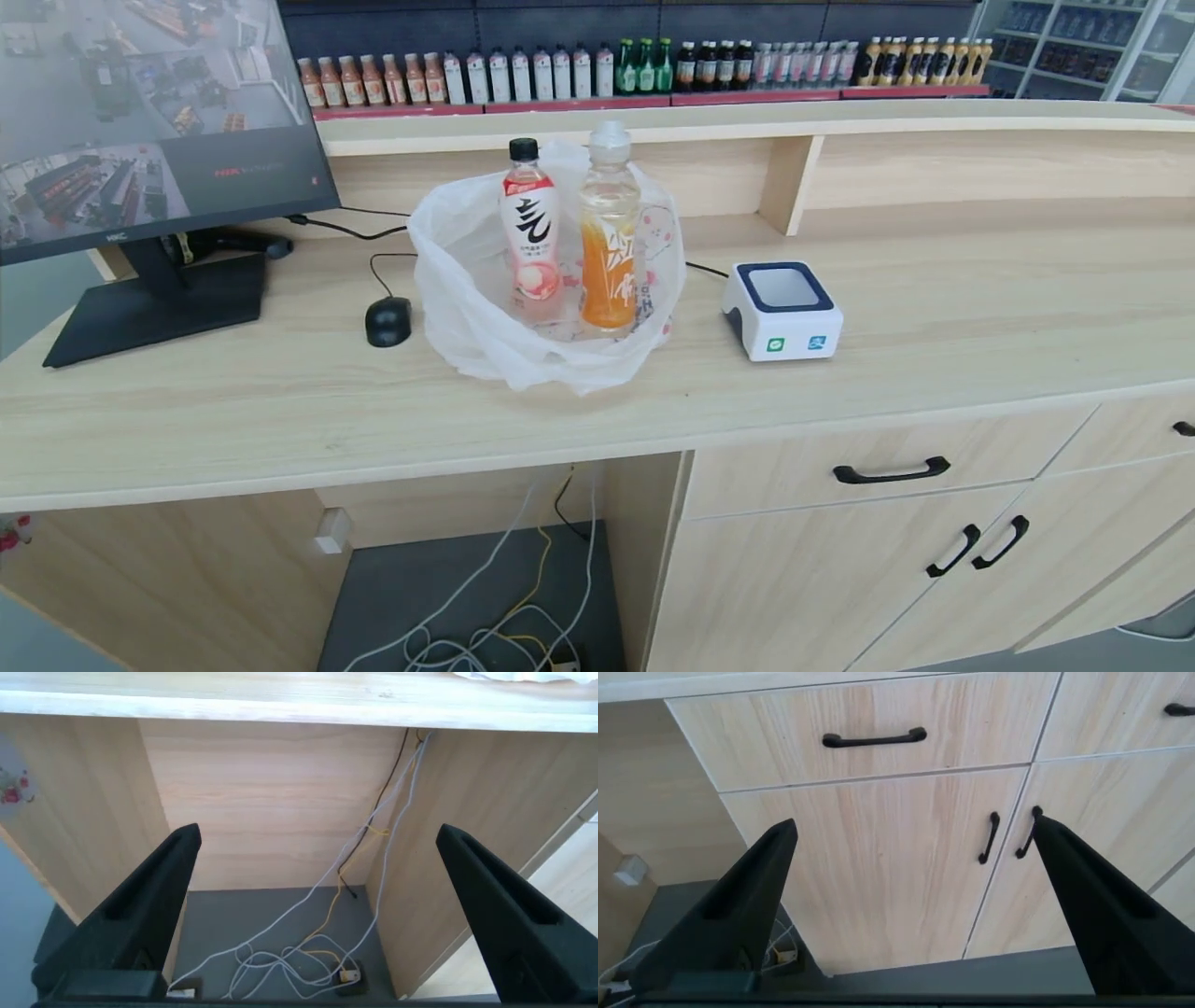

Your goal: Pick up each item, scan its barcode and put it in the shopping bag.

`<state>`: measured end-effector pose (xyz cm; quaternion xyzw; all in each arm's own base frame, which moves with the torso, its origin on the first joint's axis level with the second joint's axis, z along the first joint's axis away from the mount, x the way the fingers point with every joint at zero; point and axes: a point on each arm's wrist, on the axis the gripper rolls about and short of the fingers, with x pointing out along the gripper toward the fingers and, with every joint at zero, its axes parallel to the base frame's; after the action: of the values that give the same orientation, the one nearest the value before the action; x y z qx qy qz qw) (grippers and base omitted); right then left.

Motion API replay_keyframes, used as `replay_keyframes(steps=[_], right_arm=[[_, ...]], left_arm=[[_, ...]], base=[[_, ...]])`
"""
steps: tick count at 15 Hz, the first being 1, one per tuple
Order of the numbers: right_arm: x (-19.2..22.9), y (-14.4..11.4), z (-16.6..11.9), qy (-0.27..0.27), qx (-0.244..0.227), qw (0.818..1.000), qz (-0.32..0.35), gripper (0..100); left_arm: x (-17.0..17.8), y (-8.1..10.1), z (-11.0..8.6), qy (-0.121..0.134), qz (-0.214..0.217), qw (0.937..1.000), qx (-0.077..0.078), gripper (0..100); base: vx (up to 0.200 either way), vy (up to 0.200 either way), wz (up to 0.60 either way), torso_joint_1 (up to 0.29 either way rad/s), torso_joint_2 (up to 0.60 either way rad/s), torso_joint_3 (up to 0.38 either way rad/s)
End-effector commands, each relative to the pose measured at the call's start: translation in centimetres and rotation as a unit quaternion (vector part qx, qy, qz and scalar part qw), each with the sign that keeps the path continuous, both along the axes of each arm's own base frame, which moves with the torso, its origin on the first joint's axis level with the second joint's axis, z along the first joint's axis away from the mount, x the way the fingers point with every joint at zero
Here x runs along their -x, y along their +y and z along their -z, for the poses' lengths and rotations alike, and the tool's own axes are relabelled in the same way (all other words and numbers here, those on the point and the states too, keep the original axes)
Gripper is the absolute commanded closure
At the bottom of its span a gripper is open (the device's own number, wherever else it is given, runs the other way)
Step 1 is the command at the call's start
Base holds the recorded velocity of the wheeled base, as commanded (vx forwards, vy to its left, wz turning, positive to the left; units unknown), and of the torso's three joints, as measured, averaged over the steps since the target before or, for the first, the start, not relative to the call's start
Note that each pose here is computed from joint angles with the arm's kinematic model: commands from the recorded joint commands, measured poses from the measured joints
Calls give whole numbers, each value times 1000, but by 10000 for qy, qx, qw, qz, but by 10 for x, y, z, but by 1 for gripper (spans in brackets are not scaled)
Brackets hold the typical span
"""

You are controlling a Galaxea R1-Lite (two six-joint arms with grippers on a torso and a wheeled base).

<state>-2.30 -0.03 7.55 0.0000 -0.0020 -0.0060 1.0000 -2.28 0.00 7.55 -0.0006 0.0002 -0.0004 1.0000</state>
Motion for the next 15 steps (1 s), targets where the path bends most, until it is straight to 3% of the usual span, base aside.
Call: replay_keyframes(steps=[1, 5, 15], right_arm=[[0, 0, 0, 20, -8, 10000, -21, 0], [0, 0, 0, 12, -61, 10000, -14, 0], [0, 0, 0, 12, -61, 10000, -14, 0]], left_arm=[[0, 0, 0, -2, -4, 10000, 1, 0], [0, 0, 0, -2, -4, 10000, 1, 0], [0, 0, 0, -2, -4, 10000, 9, 0]], base=[[0, -200, 600, -2, 2, -2], [0, -200, 150, -120, 234, 105], [0, -180, 0, -5, 15, 8]])
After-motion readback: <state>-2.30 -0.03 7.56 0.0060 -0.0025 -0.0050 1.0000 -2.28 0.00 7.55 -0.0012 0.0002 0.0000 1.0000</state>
